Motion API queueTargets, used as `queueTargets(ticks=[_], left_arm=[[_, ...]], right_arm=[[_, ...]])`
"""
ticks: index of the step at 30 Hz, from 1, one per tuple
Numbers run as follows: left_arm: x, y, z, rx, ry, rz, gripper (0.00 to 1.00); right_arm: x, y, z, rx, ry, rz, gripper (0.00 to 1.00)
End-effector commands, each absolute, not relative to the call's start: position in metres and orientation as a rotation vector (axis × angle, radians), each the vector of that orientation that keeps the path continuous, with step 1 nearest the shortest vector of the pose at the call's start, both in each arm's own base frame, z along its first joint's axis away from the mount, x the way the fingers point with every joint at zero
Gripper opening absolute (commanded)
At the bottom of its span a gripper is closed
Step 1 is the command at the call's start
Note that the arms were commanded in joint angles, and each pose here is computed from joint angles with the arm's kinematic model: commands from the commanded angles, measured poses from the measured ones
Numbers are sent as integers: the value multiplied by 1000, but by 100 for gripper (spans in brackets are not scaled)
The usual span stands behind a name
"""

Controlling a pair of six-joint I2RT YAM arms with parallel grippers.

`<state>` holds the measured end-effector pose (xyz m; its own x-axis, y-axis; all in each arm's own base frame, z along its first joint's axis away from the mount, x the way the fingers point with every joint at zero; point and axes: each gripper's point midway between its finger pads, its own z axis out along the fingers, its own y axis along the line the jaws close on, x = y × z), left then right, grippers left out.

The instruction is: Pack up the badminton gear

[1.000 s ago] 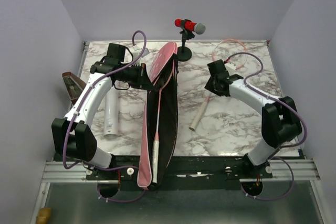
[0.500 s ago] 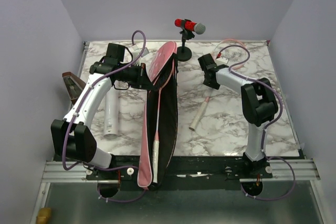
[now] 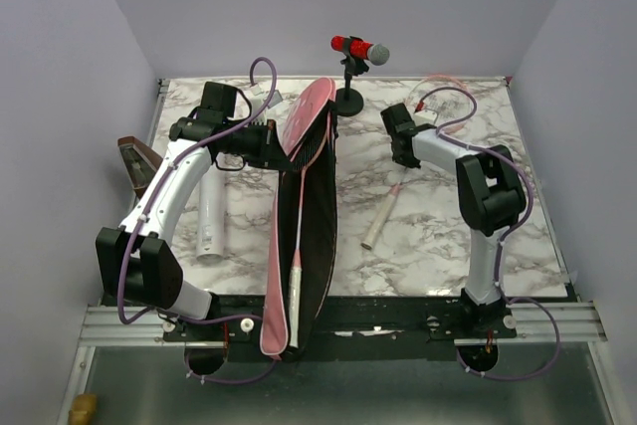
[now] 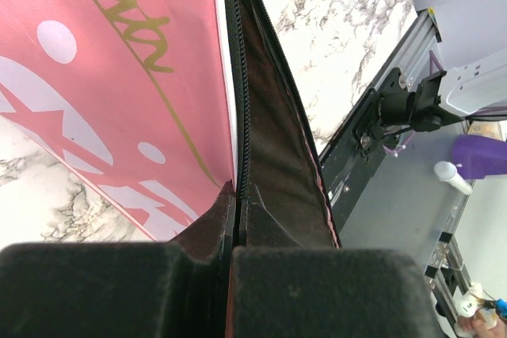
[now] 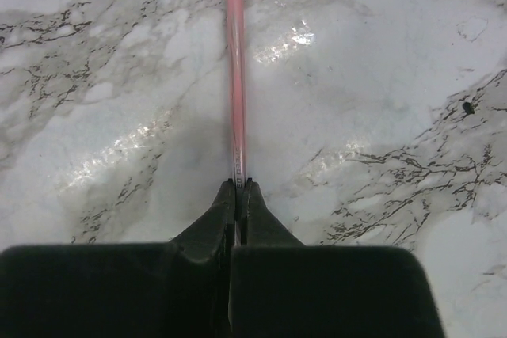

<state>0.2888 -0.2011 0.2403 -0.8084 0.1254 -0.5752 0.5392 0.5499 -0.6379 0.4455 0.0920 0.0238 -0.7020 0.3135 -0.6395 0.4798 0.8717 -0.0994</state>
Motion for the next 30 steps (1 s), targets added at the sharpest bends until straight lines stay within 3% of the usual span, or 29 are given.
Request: queueTargets(ticks=[1, 8, 14, 22, 30], left_arm=[[288, -203, 263, 583, 2224, -1205, 0], [297, -203, 258, 573, 2225, -1179, 0], [306, -202, 250, 563, 2240, -1157, 0], [332, -200, 241, 500, 2263, -1088, 0], [363, -198, 221, 445, 2323, -1021, 0]], right_arm=[[419, 82, 13, 566, 2440, -374, 0], [376, 92, 64, 508, 2420, -183, 0], [304, 117, 106, 339, 2443, -133, 0], [200, 149, 124, 171, 2540, -33, 0], [154, 180, 145, 14, 2554, -16, 0]])
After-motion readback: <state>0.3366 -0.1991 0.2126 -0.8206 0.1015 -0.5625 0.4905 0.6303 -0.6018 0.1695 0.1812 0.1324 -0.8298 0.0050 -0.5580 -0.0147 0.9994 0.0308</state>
